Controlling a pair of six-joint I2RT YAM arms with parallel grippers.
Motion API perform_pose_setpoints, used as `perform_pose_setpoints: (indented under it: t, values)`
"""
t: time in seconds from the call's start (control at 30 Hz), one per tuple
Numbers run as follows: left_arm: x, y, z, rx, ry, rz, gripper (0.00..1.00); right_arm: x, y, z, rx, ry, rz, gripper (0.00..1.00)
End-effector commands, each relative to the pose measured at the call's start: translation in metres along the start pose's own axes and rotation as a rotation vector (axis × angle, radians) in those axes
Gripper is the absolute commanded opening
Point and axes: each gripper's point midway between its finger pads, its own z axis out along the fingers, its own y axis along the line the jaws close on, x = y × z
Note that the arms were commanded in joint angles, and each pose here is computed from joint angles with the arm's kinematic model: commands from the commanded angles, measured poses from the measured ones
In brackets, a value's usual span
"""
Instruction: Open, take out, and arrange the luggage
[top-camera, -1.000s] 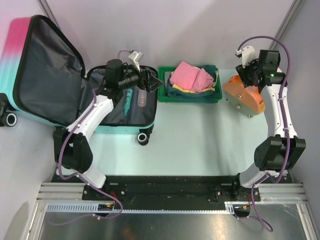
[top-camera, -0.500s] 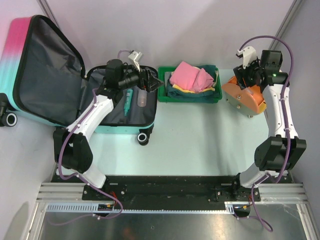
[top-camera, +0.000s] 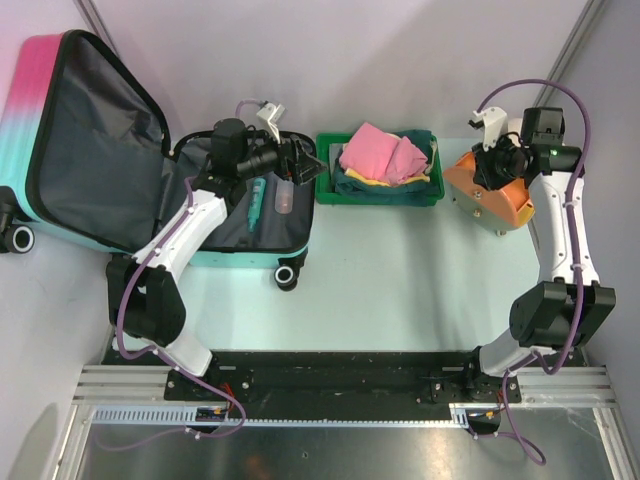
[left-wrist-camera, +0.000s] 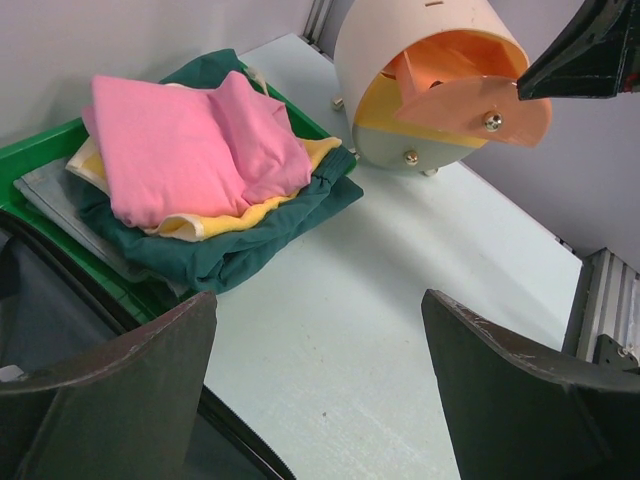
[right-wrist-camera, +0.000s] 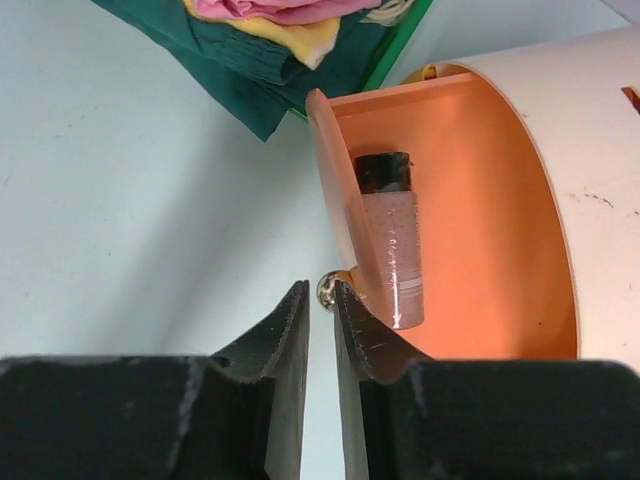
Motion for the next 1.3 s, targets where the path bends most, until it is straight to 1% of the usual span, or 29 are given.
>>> perform_pose_setpoints:
  t: [0.0,0.07,0.33,0.47,0.57,0.63,0.77,0.87,1.0,1.1,1.13,1.17,1.2,1.23,1.27]
  values:
    - [-0.016,-0.004,-0.005,0.002,-0.032,0.051,0.88,0.001,-0.021,0.002,0.104,0.024,0.029,0.20]
    - [-0.016,-0.004,-0.005,0.000,-0.033,0.051,0.88,-0.006,-0.033,0.003,0.154,0.002,0.026,0.20]
    - [-0.012,0.001,-0.003,-0.011,-0.026,0.046,0.88,-0.009,-0.071,0.012,0.314,0.014,-0.010,0.20]
    - [-0.011,0.004,-0.003,-0.017,-0.025,0.047,0.88,-0.016,-0.085,0.016,0.374,-0.002,-0.051,0.20]
    - [-0.011,0.007,-0.005,-0.028,-0.024,0.046,0.88,-0.019,-0.087,0.018,0.374,-0.016,-0.062,0.21]
    - [-0.009,0.011,-0.005,-0.037,-0.022,0.042,0.88,-0.016,-0.087,0.019,0.379,0.000,-0.088,0.21]
    - [-0.007,0.014,-0.006,-0.044,-0.018,0.039,0.88,-0.014,-0.100,0.019,0.449,0.000,-0.158,0.20]
    - [-0.005,0.017,-0.005,-0.046,-0.013,0.035,0.88,-0.009,-0.109,0.020,0.501,0.030,-0.217,0.20]
    - [-0.005,0.020,-0.005,-0.052,-0.013,0.034,0.88,-0.012,-0.109,0.020,0.521,0.026,-0.269,0.21]
    - [-0.005,0.022,-0.006,-0.057,-0.014,0.032,0.88,-0.020,-0.103,0.018,0.516,-0.005,-0.280,0.22]
    - [-0.005,0.022,-0.006,-0.054,-0.012,0.032,0.88,-0.021,-0.095,0.015,0.487,-0.013,-0.265,0.25]
    - [-0.005,0.022,-0.007,-0.054,-0.013,0.033,0.88,-0.029,-0.081,0.018,0.410,-0.063,-0.265,0.28]
    - [-0.004,0.022,-0.007,-0.054,-0.012,0.034,0.88,-0.031,-0.071,0.017,0.363,-0.084,-0.263,0.33]
    - [-0.003,0.023,-0.008,-0.055,-0.009,0.033,0.88,-0.029,-0.054,0.011,0.296,-0.088,-0.261,0.45]
    - [-0.003,0.022,-0.009,-0.053,-0.010,0.037,0.88,-0.031,-0.035,0.013,0.199,-0.125,-0.273,0.50]
